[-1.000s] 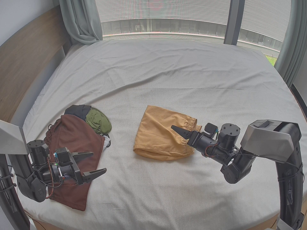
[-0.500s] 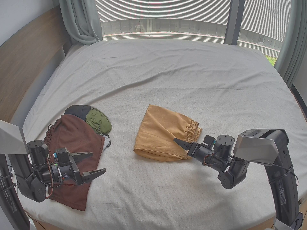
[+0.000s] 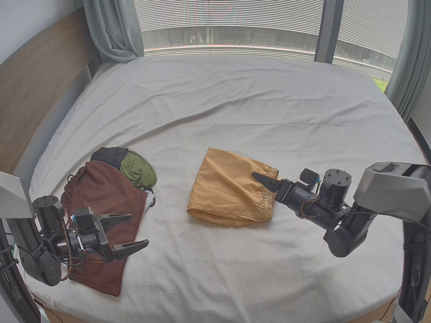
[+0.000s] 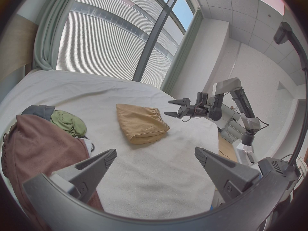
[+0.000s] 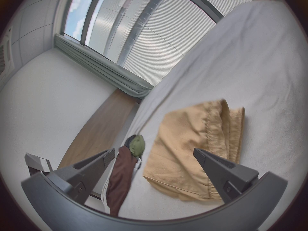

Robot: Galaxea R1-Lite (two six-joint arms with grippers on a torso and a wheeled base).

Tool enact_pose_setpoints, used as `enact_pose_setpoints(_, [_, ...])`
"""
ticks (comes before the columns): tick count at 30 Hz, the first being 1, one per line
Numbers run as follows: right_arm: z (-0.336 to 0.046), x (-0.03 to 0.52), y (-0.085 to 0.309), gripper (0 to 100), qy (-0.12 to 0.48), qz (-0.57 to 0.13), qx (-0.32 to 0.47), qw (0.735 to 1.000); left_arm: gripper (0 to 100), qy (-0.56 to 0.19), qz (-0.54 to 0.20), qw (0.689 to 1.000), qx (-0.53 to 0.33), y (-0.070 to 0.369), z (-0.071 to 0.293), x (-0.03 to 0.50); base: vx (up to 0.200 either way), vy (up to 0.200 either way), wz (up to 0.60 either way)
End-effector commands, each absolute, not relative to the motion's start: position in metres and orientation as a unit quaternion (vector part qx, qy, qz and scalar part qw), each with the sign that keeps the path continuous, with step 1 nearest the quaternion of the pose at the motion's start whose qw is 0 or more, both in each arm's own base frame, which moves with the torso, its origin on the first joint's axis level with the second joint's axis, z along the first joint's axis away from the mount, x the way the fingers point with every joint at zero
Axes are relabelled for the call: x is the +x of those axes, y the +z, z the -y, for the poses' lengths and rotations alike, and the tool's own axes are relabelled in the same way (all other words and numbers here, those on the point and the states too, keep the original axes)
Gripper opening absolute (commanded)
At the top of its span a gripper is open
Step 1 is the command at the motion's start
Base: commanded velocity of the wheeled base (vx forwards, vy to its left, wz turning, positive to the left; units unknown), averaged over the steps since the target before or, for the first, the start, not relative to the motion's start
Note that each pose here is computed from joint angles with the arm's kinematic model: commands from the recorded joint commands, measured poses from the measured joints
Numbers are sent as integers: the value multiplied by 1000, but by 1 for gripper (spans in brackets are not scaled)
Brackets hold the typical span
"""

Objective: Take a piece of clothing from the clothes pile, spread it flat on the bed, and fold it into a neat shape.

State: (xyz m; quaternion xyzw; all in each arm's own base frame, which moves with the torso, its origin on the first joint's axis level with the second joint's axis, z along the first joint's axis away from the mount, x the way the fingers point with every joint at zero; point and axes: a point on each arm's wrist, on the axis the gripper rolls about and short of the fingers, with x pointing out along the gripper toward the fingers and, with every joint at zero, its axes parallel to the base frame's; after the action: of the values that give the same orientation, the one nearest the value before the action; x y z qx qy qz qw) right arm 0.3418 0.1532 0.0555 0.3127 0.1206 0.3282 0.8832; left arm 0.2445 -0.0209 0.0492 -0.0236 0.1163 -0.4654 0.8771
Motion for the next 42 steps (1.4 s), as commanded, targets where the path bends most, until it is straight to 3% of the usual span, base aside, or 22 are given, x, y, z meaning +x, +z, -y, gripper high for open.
enact_pose_setpoints(1, [-130, 268, 124, 100, 355, -55, 242, 901, 100, -537, -59, 842, 2, 89, 44, 204, 0, 0, 0])
enact_pose_setpoints(4, [-123, 253, 126, 100, 341, -48, 217, 913, 100, -562, -56, 825, 1, 93, 49, 189, 0, 0, 0])
enact_pose_setpoints(6, [-111, 232, 126, 100, 307, -38, 170, 936, 100, -595, -40, 802, 7, 101, 53, 173, 0, 0, 0])
enact_pose_setpoints(13, [-84, 199, 137, 100, 284, -8, 126, 950, 100, -608, 13, 793, 27, 124, 55, 157, 0, 0, 0])
enact_pose_setpoints(23, [-61, 143, 145, 100, 276, 19, 94, 956, 100, -597, 35, 801, 14, 152, 43, 110, 0, 0, 0])
enact_pose_setpoints(30, [-49, 109, 160, 100, 270, 53, 74, 958, 100, -519, -29, 854, -17, 139, 24, 72, 0, 0, 0])
enact_pose_setpoints(39, [-34, 79, 161, 100, 257, 59, 70, 962, 100, -551, -18, 832, -58, 138, 21, 20, 0, 0, 0])
enact_pose_setpoints(42, [-23, 66, 160, 100, 222, 71, 64, 970, 100, -558, -11, 824, -97, 137, 20, 0, 0, 0, 0])
